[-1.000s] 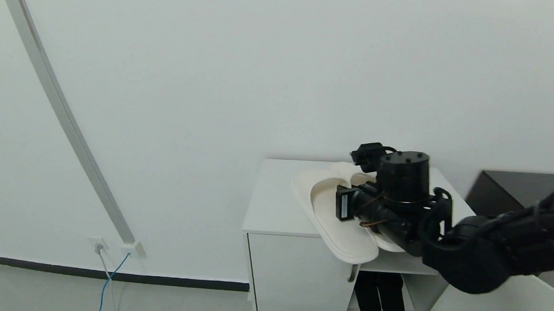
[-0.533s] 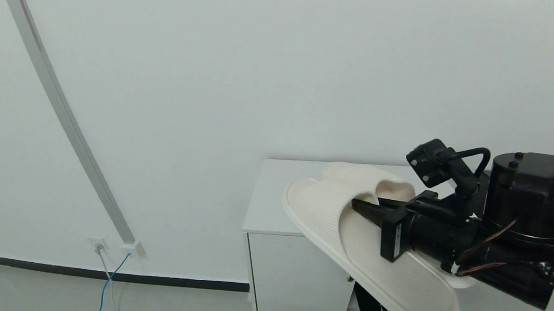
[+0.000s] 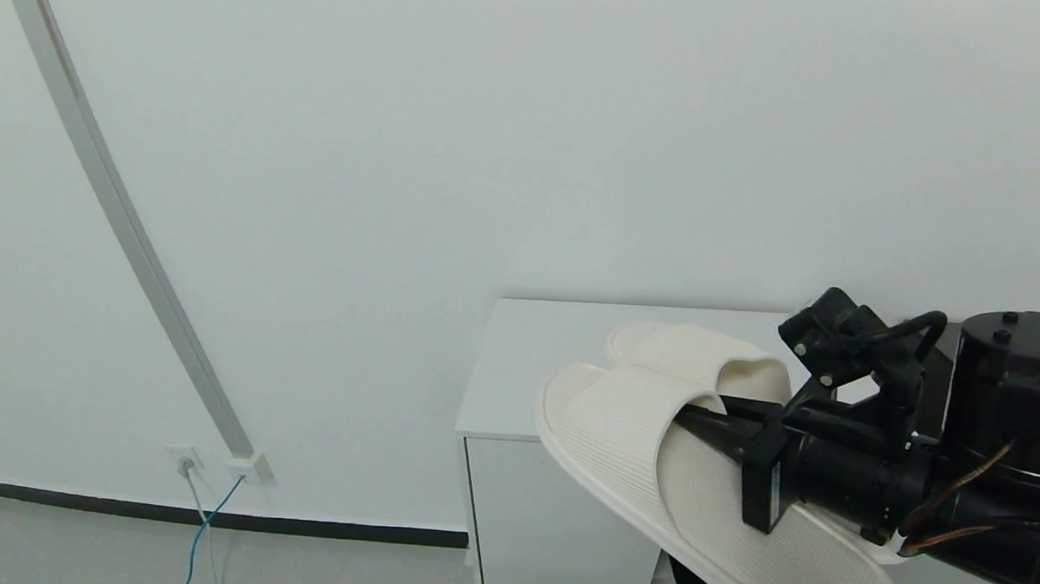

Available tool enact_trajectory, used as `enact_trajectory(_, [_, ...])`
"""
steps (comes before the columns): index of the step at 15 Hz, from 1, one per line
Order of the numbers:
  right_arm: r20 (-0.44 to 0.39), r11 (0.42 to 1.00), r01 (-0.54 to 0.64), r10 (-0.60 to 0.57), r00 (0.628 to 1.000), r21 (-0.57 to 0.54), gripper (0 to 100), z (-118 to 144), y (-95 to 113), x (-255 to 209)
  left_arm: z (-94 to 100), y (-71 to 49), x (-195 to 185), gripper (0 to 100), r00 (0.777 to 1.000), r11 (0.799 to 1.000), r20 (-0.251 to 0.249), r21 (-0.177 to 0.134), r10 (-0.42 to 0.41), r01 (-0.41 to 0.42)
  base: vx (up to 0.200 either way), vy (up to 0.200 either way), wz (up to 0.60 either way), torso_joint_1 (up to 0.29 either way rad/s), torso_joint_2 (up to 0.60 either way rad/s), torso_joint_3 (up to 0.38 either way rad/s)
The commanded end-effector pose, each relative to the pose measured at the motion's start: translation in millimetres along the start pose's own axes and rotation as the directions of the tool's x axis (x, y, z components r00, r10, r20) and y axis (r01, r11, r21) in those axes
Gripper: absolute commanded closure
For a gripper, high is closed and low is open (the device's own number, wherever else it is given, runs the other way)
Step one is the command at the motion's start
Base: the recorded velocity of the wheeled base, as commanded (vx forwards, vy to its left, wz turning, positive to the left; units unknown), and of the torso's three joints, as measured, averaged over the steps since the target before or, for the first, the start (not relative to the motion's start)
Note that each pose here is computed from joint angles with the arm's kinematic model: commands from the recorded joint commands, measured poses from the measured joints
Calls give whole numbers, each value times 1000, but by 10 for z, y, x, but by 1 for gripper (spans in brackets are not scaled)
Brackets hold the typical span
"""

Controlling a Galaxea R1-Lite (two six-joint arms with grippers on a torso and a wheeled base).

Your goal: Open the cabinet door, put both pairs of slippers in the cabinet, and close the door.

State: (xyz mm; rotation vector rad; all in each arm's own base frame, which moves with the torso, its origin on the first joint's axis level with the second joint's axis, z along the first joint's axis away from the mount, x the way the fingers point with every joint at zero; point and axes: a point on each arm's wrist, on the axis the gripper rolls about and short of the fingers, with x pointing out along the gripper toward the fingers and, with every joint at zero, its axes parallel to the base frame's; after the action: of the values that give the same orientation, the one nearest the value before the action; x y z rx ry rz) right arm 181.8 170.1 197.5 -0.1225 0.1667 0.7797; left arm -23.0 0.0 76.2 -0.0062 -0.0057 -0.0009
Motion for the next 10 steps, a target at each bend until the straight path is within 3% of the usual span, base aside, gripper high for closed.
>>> enact_trajectory(1, [-4,1000,1,-1,1000,2,100,-7,1,8,0,0,1,100,1000,1000,-1,-1,2,-2,-200,0,0,-2,2,-2])
enact_trajectory(8, [-15,1000,-15,15,1000,2,100,-41,37,2,0,1,1,100,1000,1000,-1,-8,1,-1,-200,0,0,5,4,2])
enact_trajectory(10, [-18,1000,-21,21,1000,3,100,-49,53,1,0,0,1,100,1000,1000,-1,-9,4,-4,0,0,0,0,0,0])
